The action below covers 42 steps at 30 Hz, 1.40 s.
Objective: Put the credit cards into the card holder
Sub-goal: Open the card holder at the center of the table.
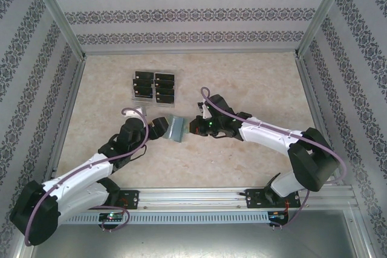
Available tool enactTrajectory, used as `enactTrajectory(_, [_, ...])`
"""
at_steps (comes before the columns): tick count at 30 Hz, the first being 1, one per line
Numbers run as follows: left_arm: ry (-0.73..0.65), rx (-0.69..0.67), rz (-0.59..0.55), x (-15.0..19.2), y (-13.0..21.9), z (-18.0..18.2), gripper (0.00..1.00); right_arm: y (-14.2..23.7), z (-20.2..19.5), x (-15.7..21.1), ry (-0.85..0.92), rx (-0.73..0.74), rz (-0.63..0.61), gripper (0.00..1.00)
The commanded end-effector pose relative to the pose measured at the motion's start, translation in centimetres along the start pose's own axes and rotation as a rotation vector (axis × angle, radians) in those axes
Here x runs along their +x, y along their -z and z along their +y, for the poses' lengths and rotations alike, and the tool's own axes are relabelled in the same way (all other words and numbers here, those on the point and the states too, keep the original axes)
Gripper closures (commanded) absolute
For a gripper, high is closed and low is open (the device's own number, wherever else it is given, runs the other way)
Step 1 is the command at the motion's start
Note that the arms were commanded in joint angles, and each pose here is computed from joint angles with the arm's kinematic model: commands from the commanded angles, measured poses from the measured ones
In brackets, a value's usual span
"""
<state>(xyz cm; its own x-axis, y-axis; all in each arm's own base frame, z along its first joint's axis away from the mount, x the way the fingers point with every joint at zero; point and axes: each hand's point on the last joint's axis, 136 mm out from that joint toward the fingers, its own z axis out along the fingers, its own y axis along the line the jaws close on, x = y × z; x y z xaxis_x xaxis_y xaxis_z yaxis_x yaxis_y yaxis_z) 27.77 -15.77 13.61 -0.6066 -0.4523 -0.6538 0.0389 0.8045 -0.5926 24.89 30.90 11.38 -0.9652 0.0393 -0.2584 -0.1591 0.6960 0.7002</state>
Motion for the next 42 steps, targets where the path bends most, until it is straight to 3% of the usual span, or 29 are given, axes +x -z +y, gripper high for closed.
enactTrajectory(1, [-0.047, -0.086, 0.065, 2.0, 0.2, 2.3, 0.24, 0.0, -0.6, 0.6, 0.014, 0.036, 0.003, 1.00])
enactTrajectory(10, [-0.083, -0.141, 0.113, 2.1, -1.3, 2.5, 0.24, -0.7, -4.4, 2.2, 0.007, 0.128, 0.030, 1.00])
enactTrajectory(17, [-0.166, -0.111, 0.198, 2.2, -3.9, 0.4, 0.22, -0.5, -6.7, 3.0, -0.013, 0.154, 0.039, 1.00])
enactTrajectory(26, [-0.258, 0.034, 0.262, 1.3, -5.5, -4.4, 0.19, 0.5, -6.1, 2.8, -0.001, 0.131, 0.025, 1.00])
enactTrajectory(34, [-0.276, 0.040, 0.312, 2.1, -5.3, -4.8, 0.18, 2.7, -3.1, 1.1, 0.048, 0.084, -0.023, 1.00])
enactTrajectory(42, [-0.277, 0.024, 0.352, 3.5, -5.9, -4.1, 0.18, 2.7, -3.2, 1.0, 0.051, 0.095, -0.018, 1.00])
